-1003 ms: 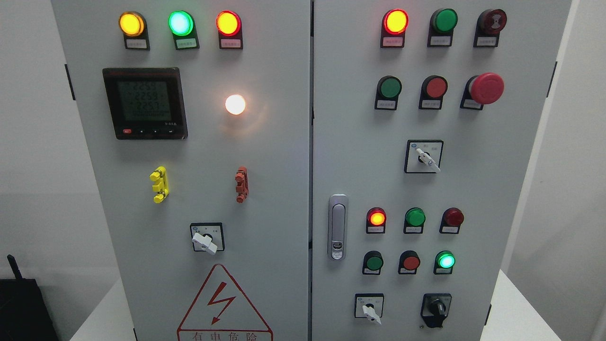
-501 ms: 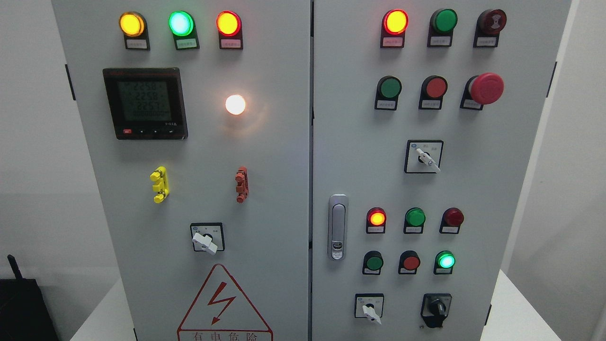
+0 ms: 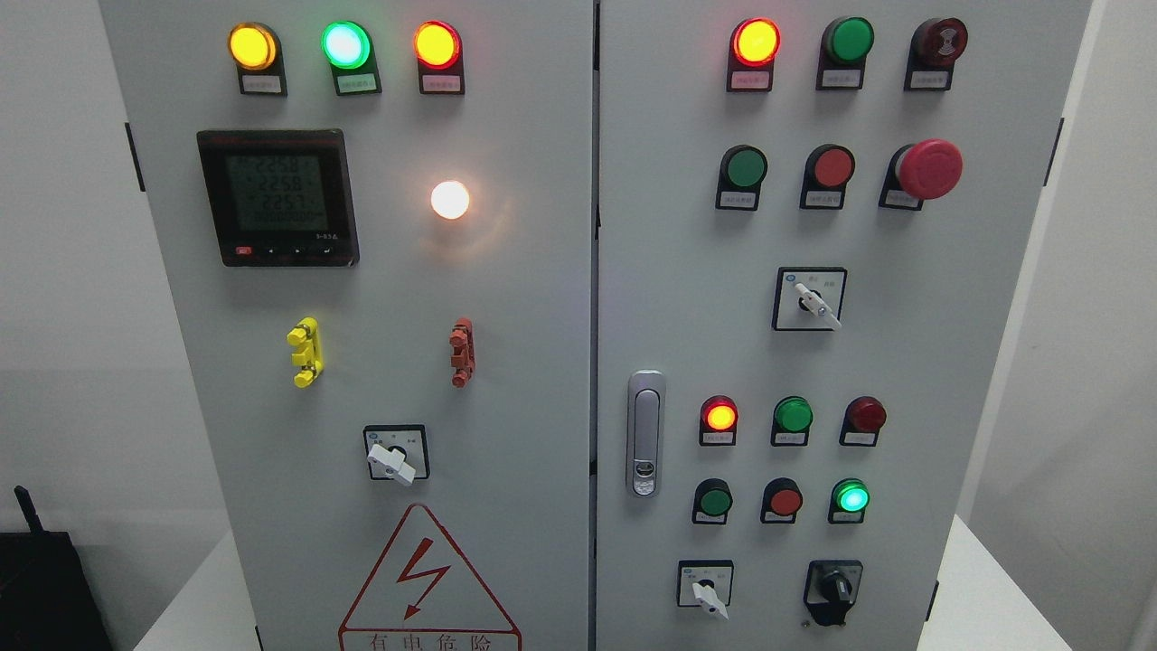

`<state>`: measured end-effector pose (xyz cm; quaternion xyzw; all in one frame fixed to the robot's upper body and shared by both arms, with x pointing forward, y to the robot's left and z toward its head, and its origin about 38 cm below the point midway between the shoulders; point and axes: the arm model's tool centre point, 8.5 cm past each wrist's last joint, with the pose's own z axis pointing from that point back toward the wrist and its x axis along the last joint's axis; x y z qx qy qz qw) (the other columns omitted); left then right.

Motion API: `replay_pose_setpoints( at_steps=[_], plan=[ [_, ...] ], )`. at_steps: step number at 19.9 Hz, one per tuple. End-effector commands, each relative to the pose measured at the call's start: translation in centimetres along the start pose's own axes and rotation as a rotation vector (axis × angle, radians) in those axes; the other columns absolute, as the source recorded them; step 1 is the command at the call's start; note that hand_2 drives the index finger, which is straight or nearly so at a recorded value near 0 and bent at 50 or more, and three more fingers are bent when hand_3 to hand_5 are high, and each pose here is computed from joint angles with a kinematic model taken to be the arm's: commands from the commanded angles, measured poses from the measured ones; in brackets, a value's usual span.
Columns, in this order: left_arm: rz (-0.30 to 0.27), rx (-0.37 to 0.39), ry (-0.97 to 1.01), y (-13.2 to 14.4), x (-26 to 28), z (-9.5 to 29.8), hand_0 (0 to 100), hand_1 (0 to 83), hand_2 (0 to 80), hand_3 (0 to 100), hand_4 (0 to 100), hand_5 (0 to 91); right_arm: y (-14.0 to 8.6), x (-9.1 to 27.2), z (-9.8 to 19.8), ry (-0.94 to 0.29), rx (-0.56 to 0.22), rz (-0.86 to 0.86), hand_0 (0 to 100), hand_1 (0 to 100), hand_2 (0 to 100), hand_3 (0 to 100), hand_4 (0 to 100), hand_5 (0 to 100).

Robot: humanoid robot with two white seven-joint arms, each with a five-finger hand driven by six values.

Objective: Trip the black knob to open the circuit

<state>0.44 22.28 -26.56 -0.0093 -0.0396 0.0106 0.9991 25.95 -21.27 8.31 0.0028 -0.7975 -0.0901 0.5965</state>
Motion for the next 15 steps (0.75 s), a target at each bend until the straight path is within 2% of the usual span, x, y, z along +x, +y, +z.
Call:
replay_pose_setpoints(
  at_steps=[1, 15],
  plan=[
    [0.004, -0.001, -0.004, -0.1, 0.18, -0.01, 12, 38.9, 0.0, 0, 0, 0.0, 0.36, 1.1, -0.31, -0.044, 0.01, -0.016, 0, 10, 0, 6, 1, 0],
    [0.004, -0.001, -0.004, -0.1, 0.18, -0.01, 12, 38.9, 0.0, 0, 0, 0.0, 1.1, 0.98, -0.27, -0.041, 0.04, -0.027, 0, 10, 0, 6, 0, 0]
  ],
)
